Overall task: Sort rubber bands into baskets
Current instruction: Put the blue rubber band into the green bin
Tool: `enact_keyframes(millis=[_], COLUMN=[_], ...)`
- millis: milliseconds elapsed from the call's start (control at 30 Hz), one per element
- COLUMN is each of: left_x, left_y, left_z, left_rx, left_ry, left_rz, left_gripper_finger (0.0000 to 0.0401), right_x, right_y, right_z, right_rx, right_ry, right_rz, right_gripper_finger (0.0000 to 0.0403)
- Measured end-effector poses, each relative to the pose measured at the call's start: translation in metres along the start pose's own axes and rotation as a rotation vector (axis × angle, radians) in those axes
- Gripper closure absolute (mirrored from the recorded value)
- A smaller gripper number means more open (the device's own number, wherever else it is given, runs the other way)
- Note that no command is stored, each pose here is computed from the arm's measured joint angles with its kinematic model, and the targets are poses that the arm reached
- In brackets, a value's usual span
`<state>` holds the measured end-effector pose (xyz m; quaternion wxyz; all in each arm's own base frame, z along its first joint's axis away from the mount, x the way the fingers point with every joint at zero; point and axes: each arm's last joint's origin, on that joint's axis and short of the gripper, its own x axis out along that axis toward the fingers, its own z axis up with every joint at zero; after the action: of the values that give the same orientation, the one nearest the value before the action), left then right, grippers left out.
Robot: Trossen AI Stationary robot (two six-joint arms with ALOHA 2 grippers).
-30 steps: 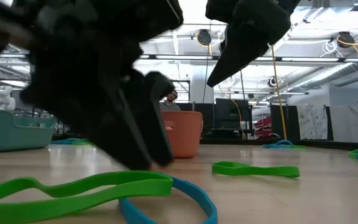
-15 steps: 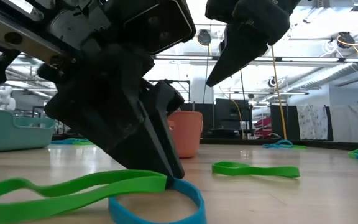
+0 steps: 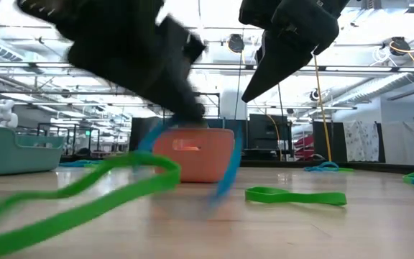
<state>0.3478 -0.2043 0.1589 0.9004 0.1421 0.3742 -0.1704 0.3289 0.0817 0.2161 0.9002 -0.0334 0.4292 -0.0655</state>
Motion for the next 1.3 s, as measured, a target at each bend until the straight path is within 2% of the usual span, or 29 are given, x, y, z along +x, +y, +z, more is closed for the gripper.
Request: enact_keyframes(millis=[233,433,700,900,967,1167,1300], left_x=[-0.031,-0.053,-0.091,-0.119,-0.125,-0.133,-0.134], left_y=[-0.007,-0.009,0.005,0.013,0.016,0.022,0.025], left_z=[0.005,0.001,-0.035,-0.06,-0.065,-0.08,-0.084], left_rx=[0.108,0.133,-0.053,-0.122,-0.138,-0.179,-0.207], left_ry=[0.038,0.119,0.465,0.76,0.82,1.006,1.064], left_rz=[0.254,0.382,0.524,0.664,0.704,0.71,0.685], left_gripper_finger=[0.0398,0.0399,0.0399,0.0399,0.0399,0.0399,0.0399], right_x=[0.0,0.0,0.0,0.0,0.0,0.0,0.0], right_y=[0.0,0.0,0.0,0.0,0.0,0.0,0.0], right_z=[0.0,-0.001,-0.001,-0.001,-0.001,-0.001,-0.001], right_rx=[-0.001,-0.002,0.003,0.006,0.007,0.007,0.007], right_ry=[0.004,0.007,0.009,0.007,0.005,0.005,0.005], right_rz=[-0.001,-0.002,-0.002,-0.002,-0.001,-0.001,-0.001], right_gripper_finger=[0.023,0.023,0.023,0.023,0.023,0.023,0.023])
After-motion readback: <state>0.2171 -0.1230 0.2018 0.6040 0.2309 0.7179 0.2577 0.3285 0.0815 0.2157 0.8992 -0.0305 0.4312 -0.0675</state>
